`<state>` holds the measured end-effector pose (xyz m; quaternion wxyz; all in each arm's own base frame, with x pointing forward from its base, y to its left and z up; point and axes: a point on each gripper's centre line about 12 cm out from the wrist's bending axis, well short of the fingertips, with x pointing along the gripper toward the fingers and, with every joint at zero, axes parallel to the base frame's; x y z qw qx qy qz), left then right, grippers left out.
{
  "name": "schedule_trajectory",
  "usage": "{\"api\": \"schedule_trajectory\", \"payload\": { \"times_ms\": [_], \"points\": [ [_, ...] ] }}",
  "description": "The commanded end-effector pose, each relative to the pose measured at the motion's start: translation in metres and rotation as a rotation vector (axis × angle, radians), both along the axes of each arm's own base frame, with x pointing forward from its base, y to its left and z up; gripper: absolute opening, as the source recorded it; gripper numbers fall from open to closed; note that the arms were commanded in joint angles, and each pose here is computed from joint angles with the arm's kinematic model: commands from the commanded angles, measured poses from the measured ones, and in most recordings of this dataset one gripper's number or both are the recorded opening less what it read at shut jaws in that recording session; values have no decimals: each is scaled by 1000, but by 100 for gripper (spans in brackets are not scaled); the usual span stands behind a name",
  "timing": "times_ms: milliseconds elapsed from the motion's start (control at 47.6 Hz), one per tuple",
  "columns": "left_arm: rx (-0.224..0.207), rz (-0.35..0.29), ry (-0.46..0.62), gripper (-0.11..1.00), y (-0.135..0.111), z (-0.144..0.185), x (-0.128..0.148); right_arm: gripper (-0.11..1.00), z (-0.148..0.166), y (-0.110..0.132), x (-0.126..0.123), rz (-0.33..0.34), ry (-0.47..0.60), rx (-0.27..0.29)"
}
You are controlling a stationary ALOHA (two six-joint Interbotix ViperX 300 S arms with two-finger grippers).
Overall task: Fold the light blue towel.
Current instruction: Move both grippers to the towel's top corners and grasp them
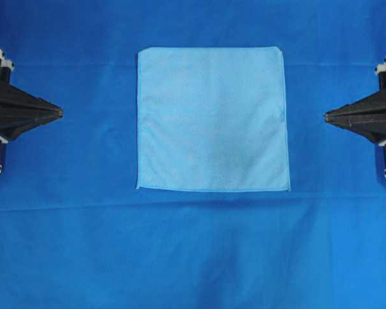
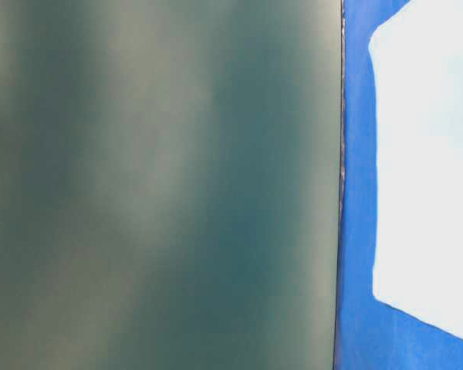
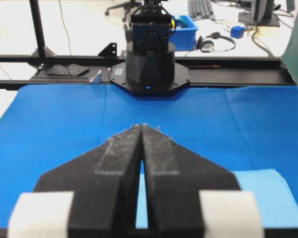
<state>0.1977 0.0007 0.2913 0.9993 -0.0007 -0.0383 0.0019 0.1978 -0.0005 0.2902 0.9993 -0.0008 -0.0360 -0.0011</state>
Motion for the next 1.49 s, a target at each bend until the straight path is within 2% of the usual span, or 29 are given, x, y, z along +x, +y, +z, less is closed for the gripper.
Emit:
{"api": "schedule_trajectory", "payload": {
  "times_ms": [0,84,189,399,589,652,694,799,841,904,967,1051,1303,1472],
  "points": [
    [-13,5,-3,0,1,6,6,0,12,-1,3,-5,-26,-11],
    [-7,22,3,0,4,5,10,0,10,-5,5,-27,3,-9],
    [-10,74,38,0,15,-4,19,0,5,-18,6,-86,62,-5],
    [-46,229,170,0,55,-35,40,0,-19,-54,8,-254,196,29],
    [-70,321,296,0,86,-62,62,1,-48,-91,12,-403,322,69],
    [-80,345,335,7,95,-72,70,1,-59,-102,13,-446,365,85],
    [-86,361,359,16,102,-80,74,4,-68,-112,14,-481,405,99],
    [-101,408,407,45,122,-98,84,33,-84,-133,16,-543,479,122],
    [-108,426,421,60,129,-104,87,45,-91,-140,17,-558,510,125],
    [-116,454,445,75,141,-116,90,61,-103,-153,20,-580,563,129],
    [-120,475,467,84,151,-128,93,59,-111,-161,25,-587,596,130],
    [-130,502,492,82,164,-144,97,54,-123,-170,33,-587,631,131],
    [-166,542,580,82,187,-189,105,55,-158,-191,56,-572,717,146],
    [-183,550,628,81,194,-210,109,55,-182,-201,61,-580,761,170]
  ]
}}
